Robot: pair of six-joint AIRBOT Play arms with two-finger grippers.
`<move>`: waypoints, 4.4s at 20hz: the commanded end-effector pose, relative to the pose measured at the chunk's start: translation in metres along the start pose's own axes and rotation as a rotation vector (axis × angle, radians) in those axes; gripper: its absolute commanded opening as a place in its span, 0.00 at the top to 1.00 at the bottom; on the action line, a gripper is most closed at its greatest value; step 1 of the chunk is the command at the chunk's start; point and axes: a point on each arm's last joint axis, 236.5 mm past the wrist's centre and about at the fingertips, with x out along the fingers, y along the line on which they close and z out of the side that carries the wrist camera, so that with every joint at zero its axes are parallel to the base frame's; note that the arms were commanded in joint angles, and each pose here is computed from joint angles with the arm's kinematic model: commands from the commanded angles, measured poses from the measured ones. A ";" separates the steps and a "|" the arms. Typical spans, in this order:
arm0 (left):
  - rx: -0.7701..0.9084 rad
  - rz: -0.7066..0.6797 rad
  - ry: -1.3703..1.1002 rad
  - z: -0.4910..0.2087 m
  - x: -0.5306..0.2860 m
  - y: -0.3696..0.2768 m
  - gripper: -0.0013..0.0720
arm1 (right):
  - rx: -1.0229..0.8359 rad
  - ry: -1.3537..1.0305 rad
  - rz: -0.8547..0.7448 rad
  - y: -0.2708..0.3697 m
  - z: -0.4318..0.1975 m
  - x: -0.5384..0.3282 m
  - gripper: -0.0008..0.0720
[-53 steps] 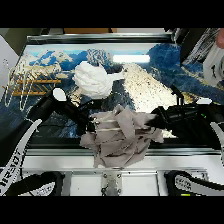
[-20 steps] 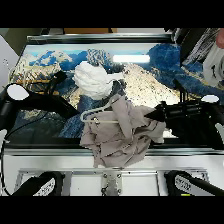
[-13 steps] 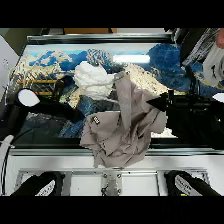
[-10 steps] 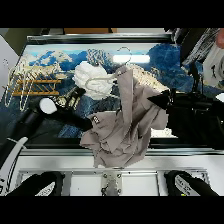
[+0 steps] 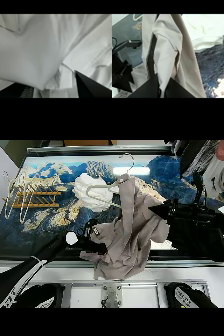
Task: Fold the clothes and pants, and hang the long-sleeved shirts on hangers.
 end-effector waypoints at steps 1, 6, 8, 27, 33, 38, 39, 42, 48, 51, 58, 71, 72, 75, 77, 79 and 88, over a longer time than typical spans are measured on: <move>-0.085 0.012 -0.115 0.021 0.005 0.010 0.29 | 0.005 -0.002 -0.001 0.000 0.001 0.000 0.98; -0.122 0.013 -0.119 0.024 0.012 0.013 0.42 | 0.015 -0.001 0.000 0.000 0.001 0.000 0.98; -0.128 0.020 -0.092 0.025 0.017 0.016 0.96 | 0.029 -0.005 -0.002 0.003 0.003 -0.002 0.98; -0.268 -0.039 -0.240 0.157 -0.138 0.104 0.05 | 0.052 0.111 -0.083 0.046 -0.005 -0.026 0.98; -0.370 -0.036 -0.223 0.078 -0.094 0.107 0.05 | 0.051 0.105 -0.094 0.044 -0.003 -0.026 0.98; -0.297 -0.187 -0.186 0.068 -0.032 0.065 0.05 | 0.052 0.105 -0.094 0.043 -0.003 -0.026 0.98; -0.283 -0.214 -0.173 0.072 -0.023 0.056 0.05 | 0.052 0.105 -0.094 0.044 -0.004 -0.026 0.98; -0.257 -0.229 -0.136 0.088 -0.005 0.047 0.05 | 0.055 0.105 -0.094 0.044 -0.004 -0.026 0.98; -0.217 -0.244 -0.118 0.107 0.008 0.032 0.05 | 0.055 0.107 -0.092 0.044 -0.004 -0.026 0.98; -0.225 -0.269 -0.109 0.105 0.008 0.025 0.75 | 0.055 0.106 -0.093 0.044 -0.004 -0.026 0.98; -0.302 -0.282 -0.276 0.133 -0.079 0.062 0.97 | 0.024 0.110 -0.077 0.058 -0.002 -0.030 0.98; -0.264 -0.262 -0.346 0.109 -0.163 0.073 0.97 | 0.082 0.296 -0.112 0.054 -0.046 -0.039 0.98; -0.243 -0.256 -0.360 0.111 -0.170 0.069 0.97 | 0.085 0.322 -0.074 0.063 -0.051 -0.039 0.98; -0.175 -0.225 -0.352 0.120 -0.192 0.063 0.97 | 0.078 0.393 0.038 0.093 -0.064 -0.036 0.98; -0.141 -0.202 -0.355 0.131 -0.207 0.061 0.97 | 0.068 0.435 0.107 0.111 -0.071 -0.033 0.98; -0.119 -0.173 -0.353 0.139 -0.220 0.061 0.97 | 0.077 0.461 0.145 0.123 -0.076 -0.031 0.98; 0.052 -0.160 -0.396 0.165 -0.294 0.019 0.96 | 0.085 0.296 0.336 0.169 -0.035 -0.019 0.98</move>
